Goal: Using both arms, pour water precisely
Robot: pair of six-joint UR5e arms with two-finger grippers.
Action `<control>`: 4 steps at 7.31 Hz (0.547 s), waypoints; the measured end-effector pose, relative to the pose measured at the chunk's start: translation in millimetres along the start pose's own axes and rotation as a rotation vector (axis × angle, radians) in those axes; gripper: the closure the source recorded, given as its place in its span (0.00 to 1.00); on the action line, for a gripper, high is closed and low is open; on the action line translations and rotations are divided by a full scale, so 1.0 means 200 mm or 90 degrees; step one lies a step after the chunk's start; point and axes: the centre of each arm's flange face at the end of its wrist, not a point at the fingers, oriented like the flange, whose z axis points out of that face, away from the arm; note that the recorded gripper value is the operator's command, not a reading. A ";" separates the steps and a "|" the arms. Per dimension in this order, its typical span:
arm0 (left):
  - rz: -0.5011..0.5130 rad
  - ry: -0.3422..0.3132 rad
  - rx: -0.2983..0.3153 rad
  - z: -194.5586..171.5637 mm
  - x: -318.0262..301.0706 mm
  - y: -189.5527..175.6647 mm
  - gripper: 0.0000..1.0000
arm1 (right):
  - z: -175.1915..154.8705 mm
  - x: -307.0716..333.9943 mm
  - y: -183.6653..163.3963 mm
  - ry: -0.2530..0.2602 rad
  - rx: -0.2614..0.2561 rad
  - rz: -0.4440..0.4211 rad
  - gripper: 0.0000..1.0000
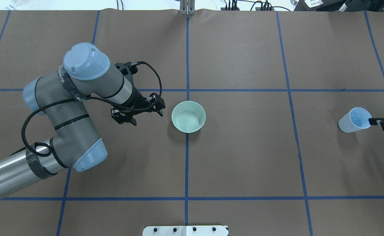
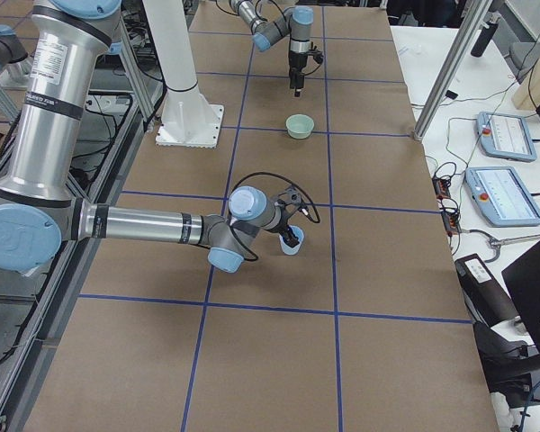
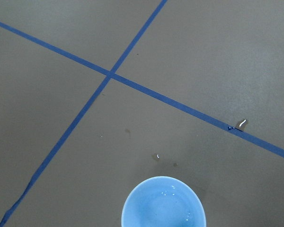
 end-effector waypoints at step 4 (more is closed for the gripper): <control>0.001 0.004 0.004 -0.03 0.00 0.00 0.00 | 0.03 0.15 0.25 0.001 0.065 -0.029 0.01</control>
